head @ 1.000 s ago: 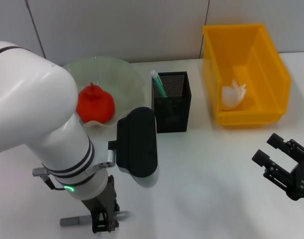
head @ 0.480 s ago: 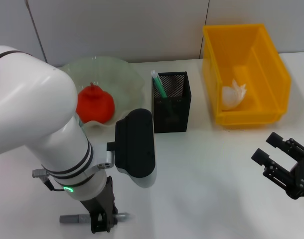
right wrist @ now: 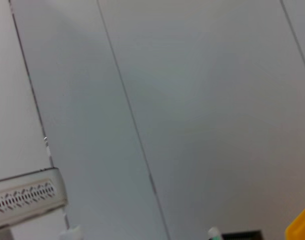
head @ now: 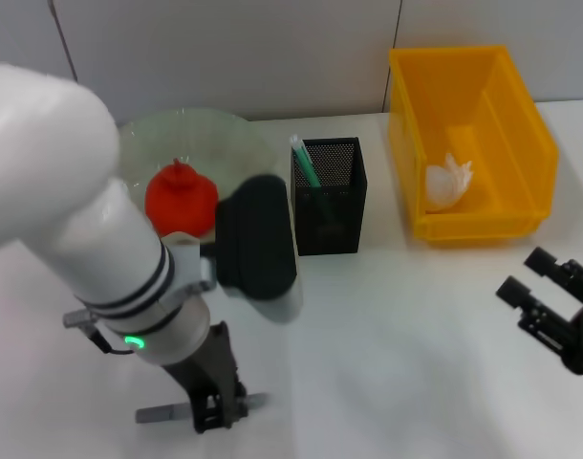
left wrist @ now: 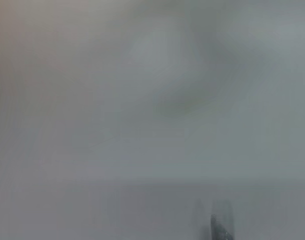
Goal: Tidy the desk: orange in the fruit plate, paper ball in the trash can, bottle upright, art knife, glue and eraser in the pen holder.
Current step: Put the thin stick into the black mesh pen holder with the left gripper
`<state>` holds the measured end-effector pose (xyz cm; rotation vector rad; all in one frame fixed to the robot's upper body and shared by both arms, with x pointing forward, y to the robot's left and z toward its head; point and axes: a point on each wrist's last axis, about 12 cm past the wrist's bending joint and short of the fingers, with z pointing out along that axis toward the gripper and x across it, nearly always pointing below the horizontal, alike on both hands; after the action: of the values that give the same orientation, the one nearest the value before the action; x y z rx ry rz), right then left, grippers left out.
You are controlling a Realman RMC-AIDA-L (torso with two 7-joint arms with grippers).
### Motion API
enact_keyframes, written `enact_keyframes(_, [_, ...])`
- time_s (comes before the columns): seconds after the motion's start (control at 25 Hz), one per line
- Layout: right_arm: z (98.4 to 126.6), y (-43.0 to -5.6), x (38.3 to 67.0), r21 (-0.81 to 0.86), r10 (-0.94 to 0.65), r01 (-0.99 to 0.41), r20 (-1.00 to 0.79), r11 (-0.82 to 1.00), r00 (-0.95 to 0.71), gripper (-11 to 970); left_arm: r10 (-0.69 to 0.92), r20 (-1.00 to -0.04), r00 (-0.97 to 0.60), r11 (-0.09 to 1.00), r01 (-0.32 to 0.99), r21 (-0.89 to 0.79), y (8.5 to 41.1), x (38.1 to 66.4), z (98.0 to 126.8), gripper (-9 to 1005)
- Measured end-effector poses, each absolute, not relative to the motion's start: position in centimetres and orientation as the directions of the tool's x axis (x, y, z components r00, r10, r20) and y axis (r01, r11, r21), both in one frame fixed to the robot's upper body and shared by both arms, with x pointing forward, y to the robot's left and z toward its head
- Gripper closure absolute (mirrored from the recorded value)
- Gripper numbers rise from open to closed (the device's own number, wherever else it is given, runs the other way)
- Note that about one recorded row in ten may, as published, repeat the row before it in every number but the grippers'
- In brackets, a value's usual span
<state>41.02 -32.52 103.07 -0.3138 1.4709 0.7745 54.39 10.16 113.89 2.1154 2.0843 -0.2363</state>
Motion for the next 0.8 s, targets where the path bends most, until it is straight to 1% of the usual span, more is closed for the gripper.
enact_keyframes(0.04, [103.2,-32.7,41.0,0.264,0.280,-0.629,-0.957,0.732,-0.076,291,0.967,-0.255,-0.002,0.000,1.000,-0.009,10.2,54.5,114.4,859])
enact_keyframes(0.08, [103.4,-33.0,40.9,0.262,0.292,-0.623,-0.955,0.737,-0.055,292,0.939,-0.342,-0.042,0.033,0.999,-0.033,10.3,54.9,116.1,859])
enact_keyframes(0.12, [103.4,-33.0,40.9,0.262,0.292,-0.623,-0.955,0.737,-0.055,292,0.939,-0.342,-0.042,0.033,0.999,-0.033,10.3,54.9,116.1,858])
enact_keyframes(0.2, [103.8,-33.3,40.8,0.259,0.308,-0.628,-0.951,0.733,-0.034,292,0.898,-0.433,-0.075,0.056,0.997,-0.056,10.6,55.3,117.8,858])
enact_keyframes(0.24, [104.0,-33.4,40.7,0.260,0.315,-0.632,-0.949,0.730,-0.026,292,0.898,-0.433,-0.075,0.056,0.997,-0.056,10.6,55.3,117.8,858])
enact_keyframes(0.28, [104.4,-33.5,40.6,0.263,0.335,-0.646,-0.942,0.716,-0.012,292,0.822,-0.559,-0.105,0.075,0.994,-0.076,11.2,55.6,119.8,858])
enact_keyframes(0.32, [104.4,-33.5,40.6,0.263,0.335,-0.646,-0.942,0.716,-0.012,292,0.776,-0.620,-0.115,0.083,0.993,-0.081,11.6,55.8,120.7,858])
enact_keyframes(0.4, [104.8,-33.6,40.4,0.260,0.348,-0.659,-0.937,0.706,0.003,291,0.719,-0.685,-0.118,0.086,0.993,-0.081,12.0,55.9,121.7,858])
enact_keyframes(0.48, [105.1,-33.7,40.4,0.253,0.358,-0.676,-0.934,0.692,0.016,291,0.607,-0.788,-0.106,0.097,0.994,-0.059,12.8,56.2,123.3,859])
enact_keyframes(0.52, [105.1,-33.7,40.4,0.253,0.358,-0.676,-0.934,0.692,0.016,291,0.607,-0.788,-0.106,0.097,0.994,-0.059,12.8,56.2,123.3,859])
enact_keyframes(0.64, [105.3,-33.4,40.3,0.258,0.379,-0.694,-0.925,0.672,0.023,292,0.509,-0.855,-0.094,0.120,0.992,-0.038,13.5,56.5,124.3,859])
enact_keyframes(0.68, [105.2,-32.8,40.2,0.260,0.393,-0.705,-0.919,0.660,0.028,292,0.451,-0.887,-0.098,0.144,0.989,-0.036,14.0,56.9,124.9,859])
enact_keyframes(0.72, [105.2,-32.8,40.2,0.260,0.393,-0.705,-0.919,0.660,0.028,292,0.451,-0.887,-0.098,0.144,0.989,-0.036,14.0,56.9,124.9,859])
enact_keyframes(0.8, [105.1,-32.1,40.4,0.273,0.412,-0.715,-0.911,0.643,0.023,292,0.371,-0.924,-0.096,0.158,0.987,-0.039,14.6,57.0,125.3,859])
